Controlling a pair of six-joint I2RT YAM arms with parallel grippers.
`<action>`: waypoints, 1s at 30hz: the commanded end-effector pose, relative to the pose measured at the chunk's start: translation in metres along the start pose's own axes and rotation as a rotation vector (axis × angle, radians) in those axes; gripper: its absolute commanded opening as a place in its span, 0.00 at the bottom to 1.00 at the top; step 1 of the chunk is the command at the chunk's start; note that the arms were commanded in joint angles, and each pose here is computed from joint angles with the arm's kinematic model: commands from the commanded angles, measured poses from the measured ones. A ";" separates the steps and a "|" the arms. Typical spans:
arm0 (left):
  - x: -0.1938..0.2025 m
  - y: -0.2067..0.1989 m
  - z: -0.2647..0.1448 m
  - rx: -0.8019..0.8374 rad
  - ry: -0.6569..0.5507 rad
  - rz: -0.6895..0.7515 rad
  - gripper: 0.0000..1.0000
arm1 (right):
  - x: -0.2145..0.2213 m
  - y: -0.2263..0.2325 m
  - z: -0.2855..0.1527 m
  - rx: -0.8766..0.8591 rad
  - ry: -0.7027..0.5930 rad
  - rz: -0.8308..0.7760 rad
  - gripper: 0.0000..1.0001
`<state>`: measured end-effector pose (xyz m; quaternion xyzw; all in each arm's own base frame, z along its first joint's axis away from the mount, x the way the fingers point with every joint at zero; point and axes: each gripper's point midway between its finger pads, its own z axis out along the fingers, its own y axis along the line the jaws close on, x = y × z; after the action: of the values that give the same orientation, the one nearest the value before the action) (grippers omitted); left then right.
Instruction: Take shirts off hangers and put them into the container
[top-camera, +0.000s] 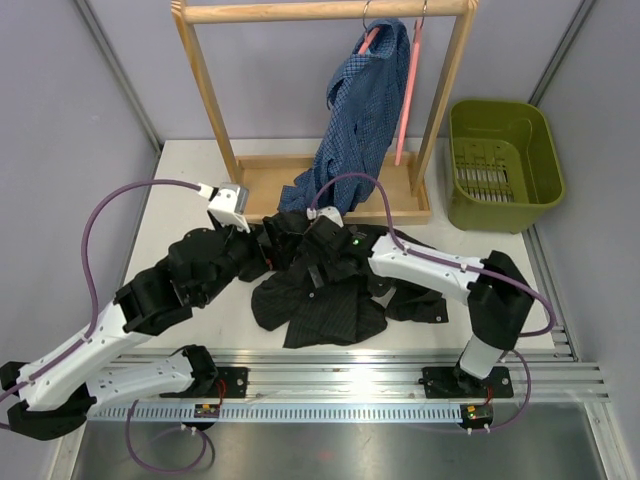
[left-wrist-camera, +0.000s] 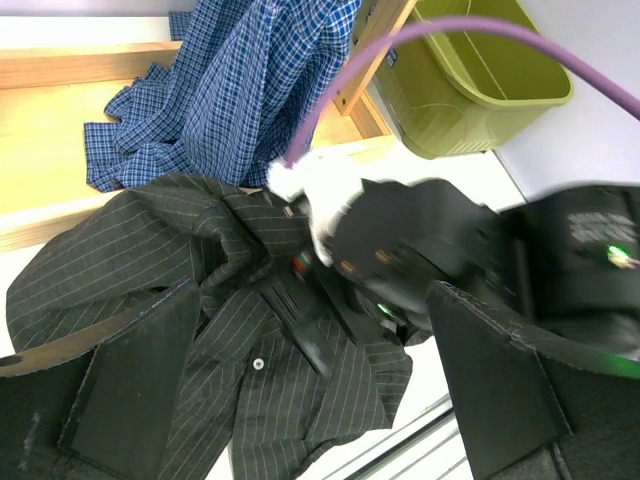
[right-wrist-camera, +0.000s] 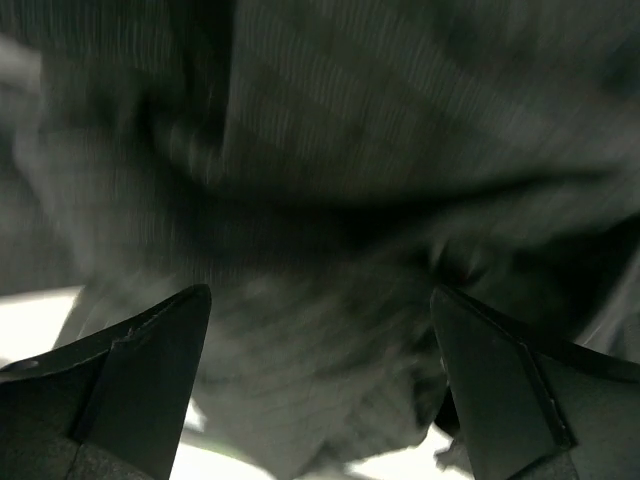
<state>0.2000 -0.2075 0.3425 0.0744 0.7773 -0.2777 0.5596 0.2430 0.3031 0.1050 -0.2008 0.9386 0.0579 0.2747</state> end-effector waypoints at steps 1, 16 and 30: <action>-0.014 0.001 -0.008 0.007 -0.064 -0.044 0.99 | -0.061 -0.015 -0.016 0.134 -0.188 0.029 0.99; -0.008 -0.002 -0.004 0.023 -0.048 -0.035 0.99 | -0.084 -0.038 0.019 0.194 -0.229 0.056 0.99; -0.008 0.004 -0.010 0.009 -0.055 -0.046 0.99 | -0.015 -0.039 0.084 0.080 -0.048 0.124 1.00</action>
<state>0.1947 -0.2000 0.3381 0.0690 0.7752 -0.2835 0.5603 0.3190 0.2770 0.0269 -0.1469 0.9449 -0.0139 0.2922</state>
